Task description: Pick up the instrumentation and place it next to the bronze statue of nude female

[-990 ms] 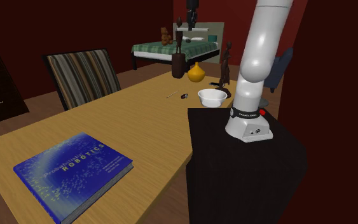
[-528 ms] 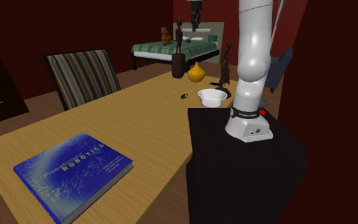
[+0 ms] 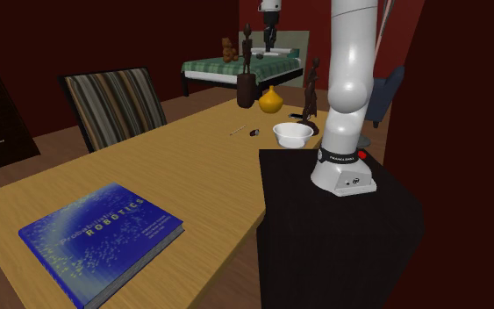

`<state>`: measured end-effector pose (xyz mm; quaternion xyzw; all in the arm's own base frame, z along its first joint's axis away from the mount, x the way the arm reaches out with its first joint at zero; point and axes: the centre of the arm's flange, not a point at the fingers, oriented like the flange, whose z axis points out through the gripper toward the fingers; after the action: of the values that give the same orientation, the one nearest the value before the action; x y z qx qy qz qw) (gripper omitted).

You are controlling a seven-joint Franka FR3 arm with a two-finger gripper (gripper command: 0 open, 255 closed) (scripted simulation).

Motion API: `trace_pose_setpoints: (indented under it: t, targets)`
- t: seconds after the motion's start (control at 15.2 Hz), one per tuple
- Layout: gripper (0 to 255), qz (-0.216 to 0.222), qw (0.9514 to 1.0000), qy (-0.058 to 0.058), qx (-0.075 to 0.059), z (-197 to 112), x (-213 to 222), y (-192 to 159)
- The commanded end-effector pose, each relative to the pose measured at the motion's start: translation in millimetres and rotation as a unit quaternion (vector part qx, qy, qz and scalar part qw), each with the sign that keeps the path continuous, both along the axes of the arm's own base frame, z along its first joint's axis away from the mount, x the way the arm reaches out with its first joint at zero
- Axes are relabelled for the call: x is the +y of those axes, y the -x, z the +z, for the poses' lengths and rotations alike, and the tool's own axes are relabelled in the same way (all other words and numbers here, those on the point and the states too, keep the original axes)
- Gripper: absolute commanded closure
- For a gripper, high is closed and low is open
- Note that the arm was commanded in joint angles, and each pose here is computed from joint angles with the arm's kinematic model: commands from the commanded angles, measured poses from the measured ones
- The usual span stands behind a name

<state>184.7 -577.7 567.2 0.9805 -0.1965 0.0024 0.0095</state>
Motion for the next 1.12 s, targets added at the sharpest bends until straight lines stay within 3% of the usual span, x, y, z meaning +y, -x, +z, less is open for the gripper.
trace_pose_setpoints:
  t: [0.0, 1.06]
  targets:
    - [255, 0.000, 1.0000, 0.000, 0.000, -11, 0, 0]
    - [255, 0.000, 1.0000, 0.000, 0.000, -95, 0, 0]
